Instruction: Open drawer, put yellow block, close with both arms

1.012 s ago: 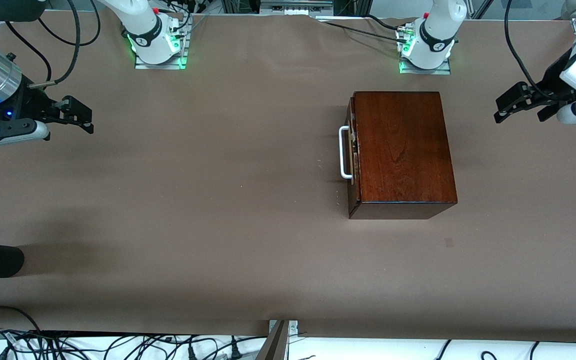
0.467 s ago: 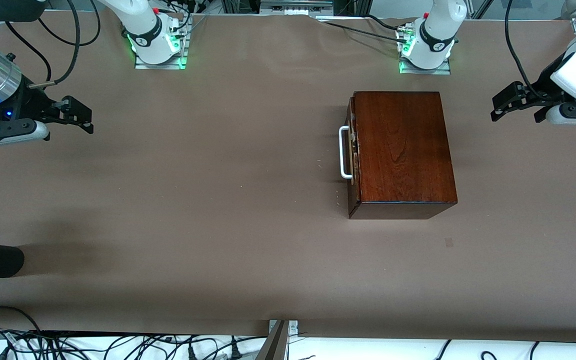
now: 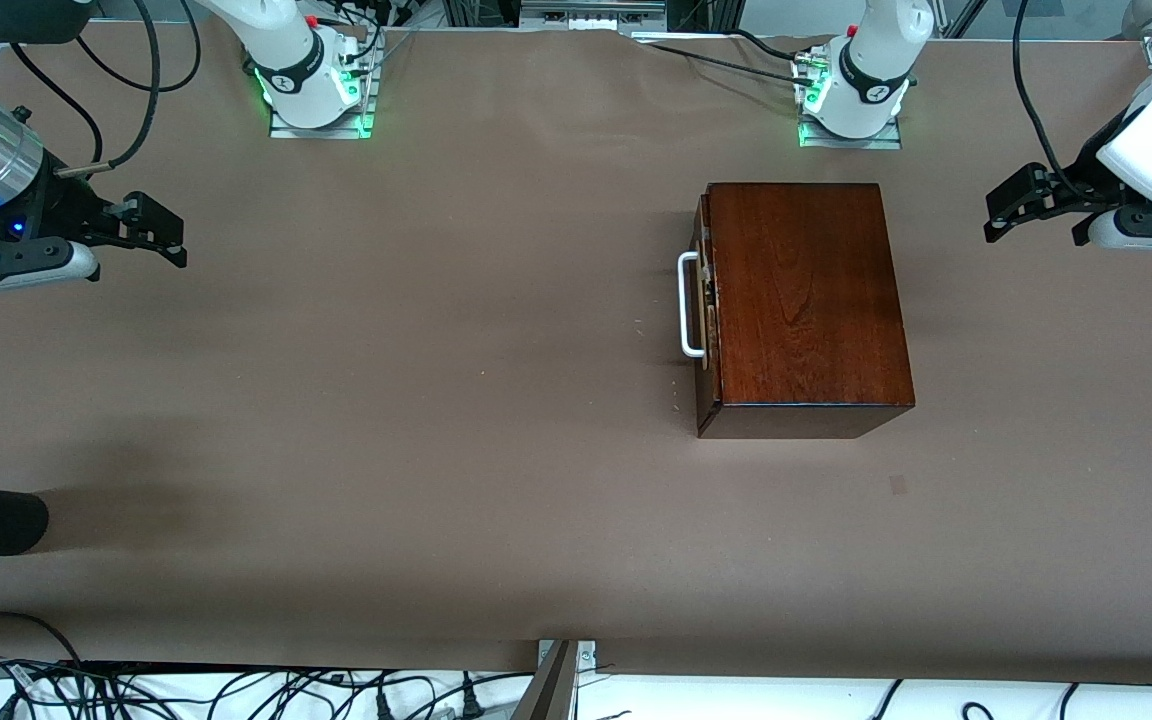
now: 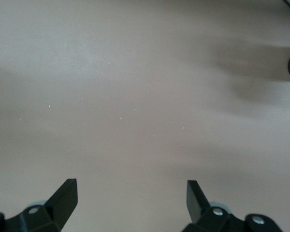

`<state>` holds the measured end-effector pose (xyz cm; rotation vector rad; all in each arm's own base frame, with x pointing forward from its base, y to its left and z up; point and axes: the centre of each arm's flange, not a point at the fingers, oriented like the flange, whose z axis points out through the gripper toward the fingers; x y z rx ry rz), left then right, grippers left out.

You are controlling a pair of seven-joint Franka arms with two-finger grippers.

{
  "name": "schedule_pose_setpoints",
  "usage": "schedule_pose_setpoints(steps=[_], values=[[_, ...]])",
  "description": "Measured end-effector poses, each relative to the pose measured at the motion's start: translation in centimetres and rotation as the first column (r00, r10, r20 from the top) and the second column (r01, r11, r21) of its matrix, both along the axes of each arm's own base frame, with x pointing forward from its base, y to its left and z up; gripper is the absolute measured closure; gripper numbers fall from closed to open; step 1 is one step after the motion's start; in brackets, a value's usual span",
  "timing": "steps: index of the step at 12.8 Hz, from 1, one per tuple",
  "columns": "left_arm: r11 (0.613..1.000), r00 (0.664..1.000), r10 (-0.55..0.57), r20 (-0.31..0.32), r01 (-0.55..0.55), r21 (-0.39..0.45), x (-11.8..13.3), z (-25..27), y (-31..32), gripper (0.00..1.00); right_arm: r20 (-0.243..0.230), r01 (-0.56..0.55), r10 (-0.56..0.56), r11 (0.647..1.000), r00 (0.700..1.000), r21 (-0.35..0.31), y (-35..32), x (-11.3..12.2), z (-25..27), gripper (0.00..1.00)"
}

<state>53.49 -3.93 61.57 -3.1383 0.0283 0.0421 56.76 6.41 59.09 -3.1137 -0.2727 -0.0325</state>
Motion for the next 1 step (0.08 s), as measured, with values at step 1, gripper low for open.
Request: schedule_pose_setpoints(steps=[1], values=[[1.000,1.000,-0.001,0.000,0.001,0.004,0.00,-0.02,-0.02,0.00,0.000,0.000,0.000,1.000,1.000,0.000,0.00,0.00,0.00,0.00]])
